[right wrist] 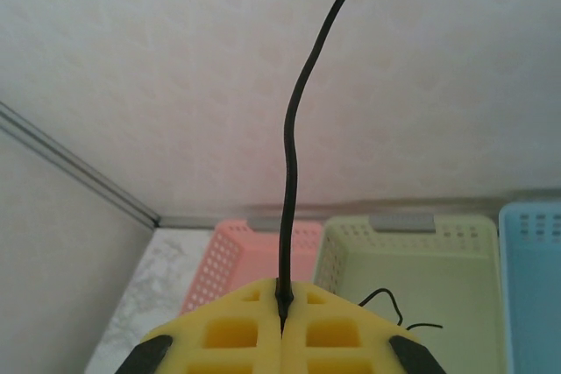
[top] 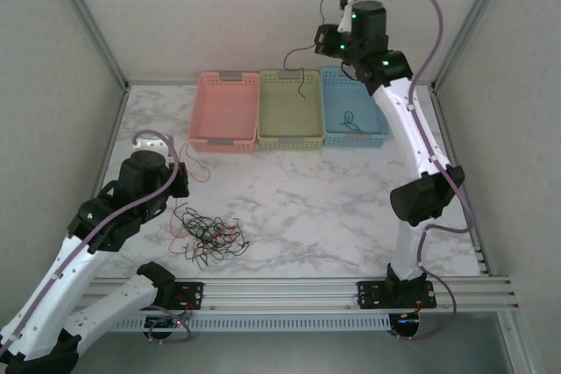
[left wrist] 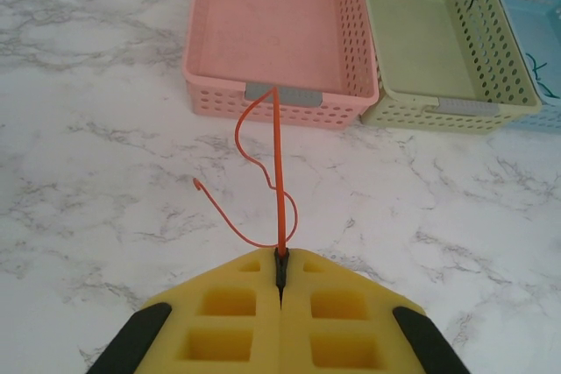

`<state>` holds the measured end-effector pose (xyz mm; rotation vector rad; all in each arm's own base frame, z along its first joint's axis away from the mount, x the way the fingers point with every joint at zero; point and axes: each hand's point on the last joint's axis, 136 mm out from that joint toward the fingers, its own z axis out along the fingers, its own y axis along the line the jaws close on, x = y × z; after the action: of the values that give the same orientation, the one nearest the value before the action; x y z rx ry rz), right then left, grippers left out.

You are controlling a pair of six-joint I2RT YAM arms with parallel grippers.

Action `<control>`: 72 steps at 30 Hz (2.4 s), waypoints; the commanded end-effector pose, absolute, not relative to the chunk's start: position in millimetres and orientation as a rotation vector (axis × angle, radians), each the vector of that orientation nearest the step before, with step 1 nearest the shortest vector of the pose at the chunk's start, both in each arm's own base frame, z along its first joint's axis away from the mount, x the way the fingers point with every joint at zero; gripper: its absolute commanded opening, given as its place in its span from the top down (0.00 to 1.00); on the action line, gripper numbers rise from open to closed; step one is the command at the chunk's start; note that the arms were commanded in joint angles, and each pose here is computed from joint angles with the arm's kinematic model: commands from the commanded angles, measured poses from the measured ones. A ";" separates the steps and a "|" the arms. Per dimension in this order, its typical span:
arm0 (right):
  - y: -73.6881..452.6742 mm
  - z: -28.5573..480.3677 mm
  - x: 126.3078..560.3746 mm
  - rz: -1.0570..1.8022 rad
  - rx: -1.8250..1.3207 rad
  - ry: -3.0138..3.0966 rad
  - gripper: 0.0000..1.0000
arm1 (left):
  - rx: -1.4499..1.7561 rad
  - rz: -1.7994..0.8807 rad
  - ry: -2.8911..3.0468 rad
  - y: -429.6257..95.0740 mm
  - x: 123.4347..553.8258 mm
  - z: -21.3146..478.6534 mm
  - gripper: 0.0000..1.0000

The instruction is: Untangle the cables

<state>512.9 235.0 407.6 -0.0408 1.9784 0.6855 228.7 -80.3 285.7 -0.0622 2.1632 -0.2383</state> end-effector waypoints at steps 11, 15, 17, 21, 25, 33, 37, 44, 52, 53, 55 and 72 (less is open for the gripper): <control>289.8 240.1 529.3 0.523 -0.135 2.348 1.00 | -0.049 -0.224 2.165 -77.7 225.5 283.2 1.00; 296.9 192.3 531.6 0.428 -0.159 2.434 1.00 | -0.050 -0.223 2.162 -77.1 225.3 283.3 1.00; 293.9 170.0 534.5 0.376 -0.147 2.478 1.00 | -0.051 -0.223 2.162 -77.0 225.2 283.4 1.00; 288.0 136.0 538.6 0.278 -0.161 2.542 1.00 | -0.051 -0.223 2.163 -77.1 225.2 282.9 1.00; 302.0 117.7 533.9 0.355 -0.221 2.594 1.00 | -0.050 -0.223 2.165 -77.4 225.4 282.4 1.00; 296.6 131.1 538.3 0.318 -0.223 2.568 0.62 | -0.048 -0.224 2.167 -78.1 225.8 281.6 1.00; 291.1 154.2 538.7 0.305 -0.209 2.536 0.54 | -0.046 -0.224 2.170 -78.5 225.9 281.0 1.00; 291.0 222.7 526.0 0.386 -0.222 2.435 0.53 | -0.043 -0.224 2.174 -79.2 226.2 280.2 1.00; 307.5 285.2 436.2 0.551 -0.351 2.323 0.56 | -0.044 -0.228 2.173 -79.4 226.0 281.0 1.00; 310.6 283.9 422.4 0.578 -0.372 2.314 0.57 | -0.044 -0.231 2.172 -79.8 226.1 281.1 1.00; 315.2 283.5 388.4 0.670 -0.415 2.289 0.59 | -0.048 -0.235 2.170 -79.5 225.4 282.1 1.00; 413.8 123.9 175.6 1.036 -0.988 2.487 0.59 | -0.063 -0.221 2.151 -74.5 223.8 285.9 1.00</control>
<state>186.5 388.0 126.9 -0.9314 2.5327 0.9265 226.9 -79.1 286.0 -0.0633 2.1569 -0.2416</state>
